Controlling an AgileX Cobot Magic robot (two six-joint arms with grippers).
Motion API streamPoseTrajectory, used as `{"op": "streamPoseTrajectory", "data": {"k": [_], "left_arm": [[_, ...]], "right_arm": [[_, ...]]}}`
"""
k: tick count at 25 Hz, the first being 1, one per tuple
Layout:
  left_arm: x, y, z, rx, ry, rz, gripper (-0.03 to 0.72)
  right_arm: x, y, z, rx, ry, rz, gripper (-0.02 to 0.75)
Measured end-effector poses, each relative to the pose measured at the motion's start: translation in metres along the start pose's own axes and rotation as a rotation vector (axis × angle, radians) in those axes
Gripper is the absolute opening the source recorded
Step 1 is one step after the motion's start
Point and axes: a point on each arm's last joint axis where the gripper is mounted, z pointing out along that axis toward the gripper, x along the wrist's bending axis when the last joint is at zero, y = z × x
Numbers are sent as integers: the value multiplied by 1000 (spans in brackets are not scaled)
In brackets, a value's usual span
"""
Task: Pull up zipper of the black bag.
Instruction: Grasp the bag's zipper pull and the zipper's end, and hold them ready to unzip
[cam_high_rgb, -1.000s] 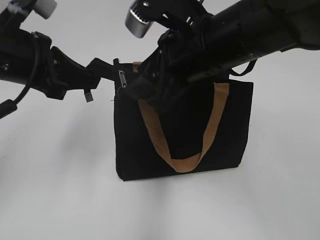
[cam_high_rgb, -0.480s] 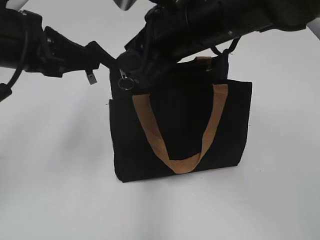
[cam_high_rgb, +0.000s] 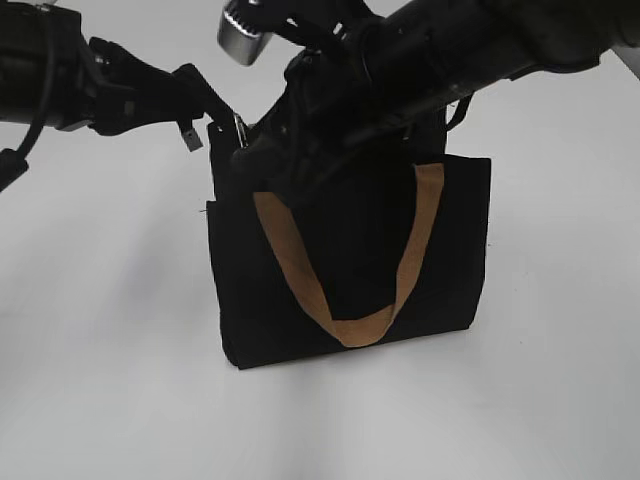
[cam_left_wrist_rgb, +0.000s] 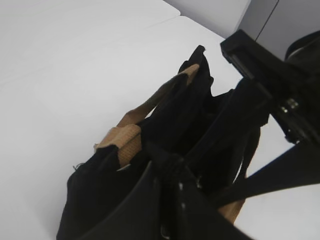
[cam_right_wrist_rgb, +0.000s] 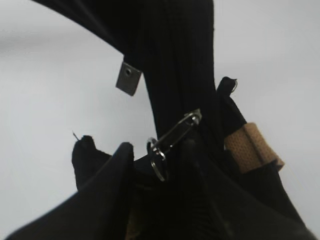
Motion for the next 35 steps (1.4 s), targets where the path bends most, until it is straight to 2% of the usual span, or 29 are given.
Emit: {"op": "streamPoseTrajectory", "data": {"k": [4,9,15,19,27,35], "left_arm": [[0,0,0,-2,0,-2,2],[0,1,0,-11,0,-15,2],[0,0,0,-16,-2,-35,2],[0,-1,1,-15,-1,-36,2],[5,-4,0,22,63,22,2],[4,-5,1,35,60,39,2]], "right_arm": [[-1,-2,0,24,-12,-32,241],[-2,-3,1,27,-24,-33,141],[-4,-7,10,40,-26,-21,112],[-5,-7,9,39,-28,-21,18],[-3,0,-11,37,-25,-69,14],[-25,-8,-38,36,-43,144,11]]}}
